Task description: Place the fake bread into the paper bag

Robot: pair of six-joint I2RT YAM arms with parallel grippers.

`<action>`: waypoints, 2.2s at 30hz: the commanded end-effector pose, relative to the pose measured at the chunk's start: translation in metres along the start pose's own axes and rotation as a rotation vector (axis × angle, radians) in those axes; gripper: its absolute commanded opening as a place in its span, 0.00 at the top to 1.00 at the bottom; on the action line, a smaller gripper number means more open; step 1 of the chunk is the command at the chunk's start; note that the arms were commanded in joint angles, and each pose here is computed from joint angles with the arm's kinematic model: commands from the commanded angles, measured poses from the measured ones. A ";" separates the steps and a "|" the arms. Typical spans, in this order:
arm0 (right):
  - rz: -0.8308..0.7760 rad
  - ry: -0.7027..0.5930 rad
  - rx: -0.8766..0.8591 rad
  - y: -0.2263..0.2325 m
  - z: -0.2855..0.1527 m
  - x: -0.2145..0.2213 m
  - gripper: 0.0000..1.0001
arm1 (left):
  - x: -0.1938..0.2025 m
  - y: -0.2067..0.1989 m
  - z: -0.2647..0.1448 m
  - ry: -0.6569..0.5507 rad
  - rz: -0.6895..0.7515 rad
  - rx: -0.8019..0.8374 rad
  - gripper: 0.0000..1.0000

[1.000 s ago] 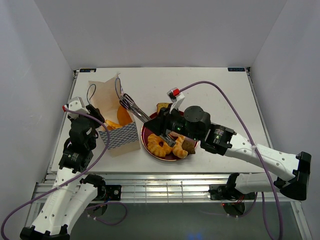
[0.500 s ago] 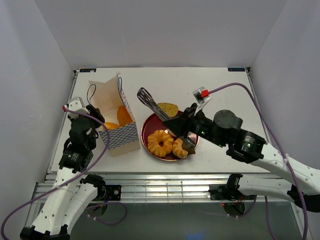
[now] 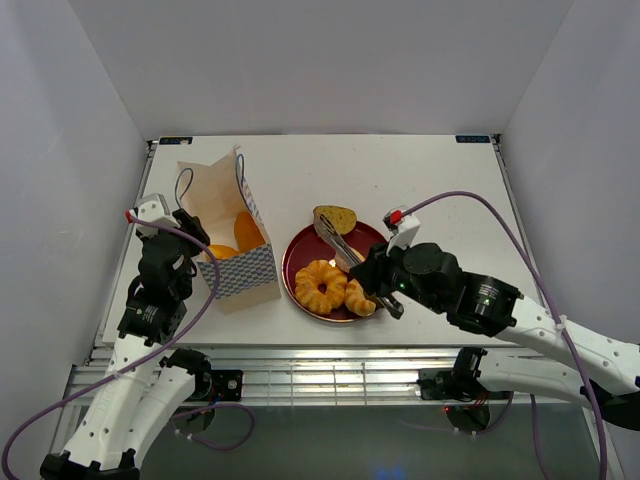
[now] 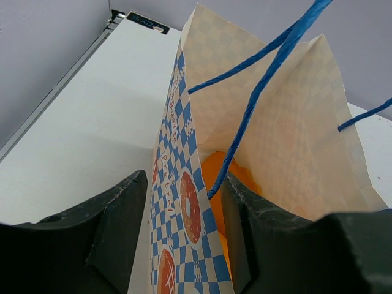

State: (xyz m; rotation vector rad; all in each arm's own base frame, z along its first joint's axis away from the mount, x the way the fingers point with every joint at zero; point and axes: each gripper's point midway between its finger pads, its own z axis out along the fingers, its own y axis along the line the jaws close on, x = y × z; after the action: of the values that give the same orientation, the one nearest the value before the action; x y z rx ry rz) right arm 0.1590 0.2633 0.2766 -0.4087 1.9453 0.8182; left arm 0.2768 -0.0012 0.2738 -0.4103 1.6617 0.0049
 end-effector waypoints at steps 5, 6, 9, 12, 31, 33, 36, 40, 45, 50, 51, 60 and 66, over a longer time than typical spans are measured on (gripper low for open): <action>-0.039 0.057 0.171 -0.044 -0.010 0.030 0.64 | 0.002 -0.003 -0.001 0.016 0.013 0.014 0.38; -0.045 0.079 0.190 -0.051 -0.013 0.040 0.63 | 0.002 -0.002 -0.001 0.018 0.014 0.014 0.38; -0.047 0.092 0.220 -0.062 -0.017 0.051 0.61 | 0.002 -0.003 -0.001 0.016 0.012 0.016 0.38; -0.066 0.126 0.275 -0.079 -0.020 0.068 0.58 | 0.002 -0.003 -0.001 0.017 0.013 0.017 0.38; -0.057 0.187 0.346 -0.100 -0.018 0.090 0.47 | 0.003 -0.003 0.000 0.020 0.016 0.018 0.38; -0.046 0.195 0.342 -0.100 -0.017 0.091 0.46 | 0.003 -0.004 -0.001 0.021 0.016 0.019 0.38; -0.042 0.206 0.346 -0.102 -0.016 0.093 0.46 | 0.003 -0.003 -0.001 0.019 0.016 0.018 0.38; -0.035 0.225 0.326 -0.101 -0.012 0.099 0.45 | 0.002 -0.003 -0.001 0.018 0.015 0.019 0.38; -0.025 0.238 0.318 -0.104 -0.007 0.104 0.45 | 0.002 -0.004 -0.001 0.019 0.015 0.022 0.38; -0.020 0.253 0.294 -0.103 -0.001 0.106 0.44 | 0.002 -0.005 -0.002 0.018 0.017 0.026 0.38; -0.016 0.251 0.295 -0.105 0.000 0.106 0.44 | 0.003 -0.005 -0.002 0.021 0.017 0.026 0.38; 0.019 0.250 0.244 -0.099 0.001 0.104 0.45 | 0.003 -0.005 -0.002 0.018 0.015 0.026 0.38; 0.037 0.271 0.211 -0.093 0.000 0.107 0.45 | 0.002 -0.005 -0.002 0.018 0.015 0.026 0.38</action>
State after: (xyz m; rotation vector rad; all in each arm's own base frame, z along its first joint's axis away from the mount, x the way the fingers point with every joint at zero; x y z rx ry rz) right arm 0.1593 0.1925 0.1367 -0.3694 2.3151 0.5231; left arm 0.2780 -0.0061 0.2723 -0.3924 1.6720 -0.0109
